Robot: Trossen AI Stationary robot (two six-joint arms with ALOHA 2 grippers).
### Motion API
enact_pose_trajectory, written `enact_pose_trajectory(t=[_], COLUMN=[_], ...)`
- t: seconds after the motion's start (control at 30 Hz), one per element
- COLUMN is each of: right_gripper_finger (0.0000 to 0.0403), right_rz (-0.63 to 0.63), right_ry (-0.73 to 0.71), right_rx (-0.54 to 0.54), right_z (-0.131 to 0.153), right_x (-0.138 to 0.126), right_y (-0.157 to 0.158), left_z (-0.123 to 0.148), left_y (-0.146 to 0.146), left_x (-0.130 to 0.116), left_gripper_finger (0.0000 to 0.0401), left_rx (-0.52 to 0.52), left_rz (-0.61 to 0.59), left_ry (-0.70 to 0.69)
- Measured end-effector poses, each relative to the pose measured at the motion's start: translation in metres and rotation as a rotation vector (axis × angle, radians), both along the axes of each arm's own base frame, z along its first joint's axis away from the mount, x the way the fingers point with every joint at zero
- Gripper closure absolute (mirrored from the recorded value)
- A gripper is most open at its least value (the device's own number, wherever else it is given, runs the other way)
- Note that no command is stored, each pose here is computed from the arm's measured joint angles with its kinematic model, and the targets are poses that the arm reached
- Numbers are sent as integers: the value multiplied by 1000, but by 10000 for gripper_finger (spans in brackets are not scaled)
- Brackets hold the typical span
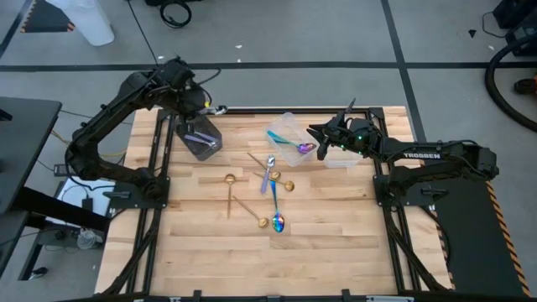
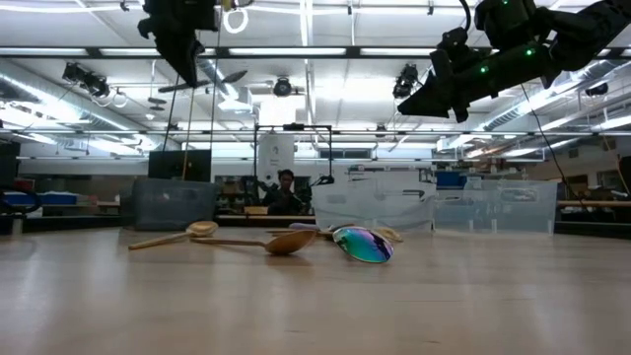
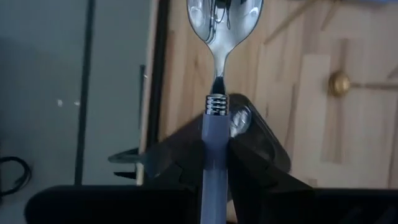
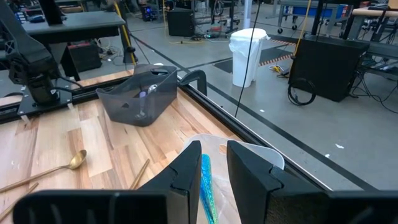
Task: Sort silverware by color (type)
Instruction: Put the purple spoon into the black bin
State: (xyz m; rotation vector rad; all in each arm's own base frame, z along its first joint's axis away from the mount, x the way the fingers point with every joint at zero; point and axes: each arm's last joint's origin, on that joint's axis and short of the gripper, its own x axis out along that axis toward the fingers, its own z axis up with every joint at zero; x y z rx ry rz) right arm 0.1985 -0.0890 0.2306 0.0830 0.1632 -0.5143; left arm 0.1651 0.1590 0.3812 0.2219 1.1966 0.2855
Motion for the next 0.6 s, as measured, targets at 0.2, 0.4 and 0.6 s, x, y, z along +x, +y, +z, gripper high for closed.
enact_pose_trajectory(t=[0.2, 0.4, 0.6], right_gripper_finger=[315, 315, 315], right_rz=[0, 0, 0], right_ry=[0, 0, 0], right_rx=[0, 0, 0], right_z=[0, 0, 0], right_x=[0, 0, 0], right_y=[0, 0, 0], left_z=[-37, -69, -93], left_y=[2, 4, 2], left_x=[3, 3, 0], left_gripper_finger=[344, 344, 344], left_rx=[-8, -13, -30], left_rz=[-16, -30, -21], left_ry=[142, 232, 309])
